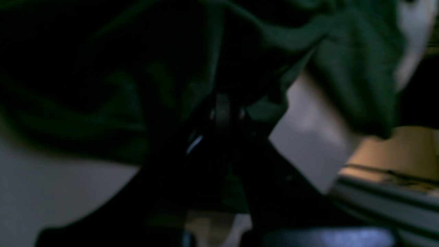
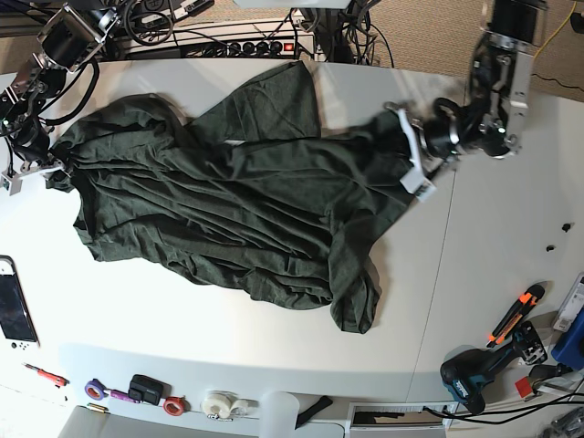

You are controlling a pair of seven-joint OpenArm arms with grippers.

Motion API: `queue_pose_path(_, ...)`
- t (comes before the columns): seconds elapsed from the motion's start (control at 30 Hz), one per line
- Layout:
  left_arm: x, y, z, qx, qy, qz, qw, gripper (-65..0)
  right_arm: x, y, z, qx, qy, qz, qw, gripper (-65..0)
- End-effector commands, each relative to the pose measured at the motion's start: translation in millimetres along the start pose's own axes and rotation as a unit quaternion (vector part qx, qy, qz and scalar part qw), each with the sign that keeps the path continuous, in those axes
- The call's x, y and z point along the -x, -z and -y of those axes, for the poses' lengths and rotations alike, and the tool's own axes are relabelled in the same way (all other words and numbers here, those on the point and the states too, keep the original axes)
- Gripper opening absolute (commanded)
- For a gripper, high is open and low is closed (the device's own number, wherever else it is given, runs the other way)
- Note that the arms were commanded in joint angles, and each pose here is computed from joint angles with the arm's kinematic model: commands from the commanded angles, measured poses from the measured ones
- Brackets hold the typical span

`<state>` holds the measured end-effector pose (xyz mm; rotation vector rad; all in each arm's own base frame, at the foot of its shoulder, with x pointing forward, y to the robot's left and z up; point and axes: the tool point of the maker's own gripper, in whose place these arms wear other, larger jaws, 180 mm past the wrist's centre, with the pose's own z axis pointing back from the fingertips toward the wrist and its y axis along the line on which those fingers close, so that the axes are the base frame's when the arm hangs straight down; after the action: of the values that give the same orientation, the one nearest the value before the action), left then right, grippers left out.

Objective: Layout the t-shirt on the table in an organized manner, then fold the t-shirt properly
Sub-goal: 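Grasp the shirt edge with the left gripper and drag it outward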

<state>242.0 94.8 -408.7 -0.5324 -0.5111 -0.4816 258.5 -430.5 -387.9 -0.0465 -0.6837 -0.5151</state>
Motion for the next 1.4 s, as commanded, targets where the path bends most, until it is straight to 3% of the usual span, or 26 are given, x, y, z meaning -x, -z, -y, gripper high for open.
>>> queue_pose_path(0.0,20.8,-10.1,-29.6,-0.063,0.012,-0.057,0.996,-65.0,8.4,-2.5,9.0,0.016,-0.005,-0.028,0.9995,-41.4)
queue_pose_path(0.33,27.3,-44.3,-79.6,-0.149,0.021,-0.081,0.985,-65.0,8.0,-2.5,8.9,0.016,-0.005,-0.027,0.9995,-41.4)
queue_pose_path(0.63,4.8,-81.8,-114.9,-0.195,-0.025,-0.017,0.98,-65.0,7.4,-2.5,8.9,0.015,-0.004,-0.025,0.9995,-41.4)
queue_pose_path(0.7,-3.3,-85.2,-110.8,-0.173,-0.03,0.007,0.984,-65.0,7.4,-2.5,8.9,0.015,-0.005,-0.025,0.9995,-41.4)
queue_pose_path(0.73,-8.4,-86.7,-107.5,-0.159,-0.033,0.022,0.987,-61.9,7.4,-2.5,8.9,0.015,-0.004,-0.025,0.9995,-41.4)
queue_pose_path(0.8,-19.1,-89.5,-99.2,-0.127,-0.037,0.052,0.99,-50.5,7.3,-2.4,8.8,0.015,-0.004,-0.025,0.9996,-41.4)
queue_pose_path(0.87,-29.4,-93.7,-93.3,-0.103,-0.046,0.081,0.99,-43.4,7.5,-2.5,8.9,0.015,-0.004,-0.026,0.9995,-41.4)
queue_pose_path(1.03,-48.2,-104.1,-75.2,-0.04,-0.045,0.135,0.989,-42.8,7.6,-2.4,8.8,0.015,-0.004,-0.026,0.9995,-41.4)
queue_pose_path(1.17,-62.6,-109.8,-29.4,0.077,-0.016,0.174,0.982,-42.8,6.6,-2.3,8.7,0.015,-0.005,-0.023,0.9996,-41.4)
queue_pose_path(1.27,-65.5,-109.3,14.6,0.158,0.002,0.166,0.973,-42.8,6.5,-2.3,8.6,0.015,-0.004,-0.023,0.9996,-41.4)
queue_pose_path(1.37,-64.3,-102.1,48.0,0.185,0.049,0.14,0.972,-42.8,6.5,-2.3,8.4,0.014,-0.004,-0.022,0.9996,-41.4)
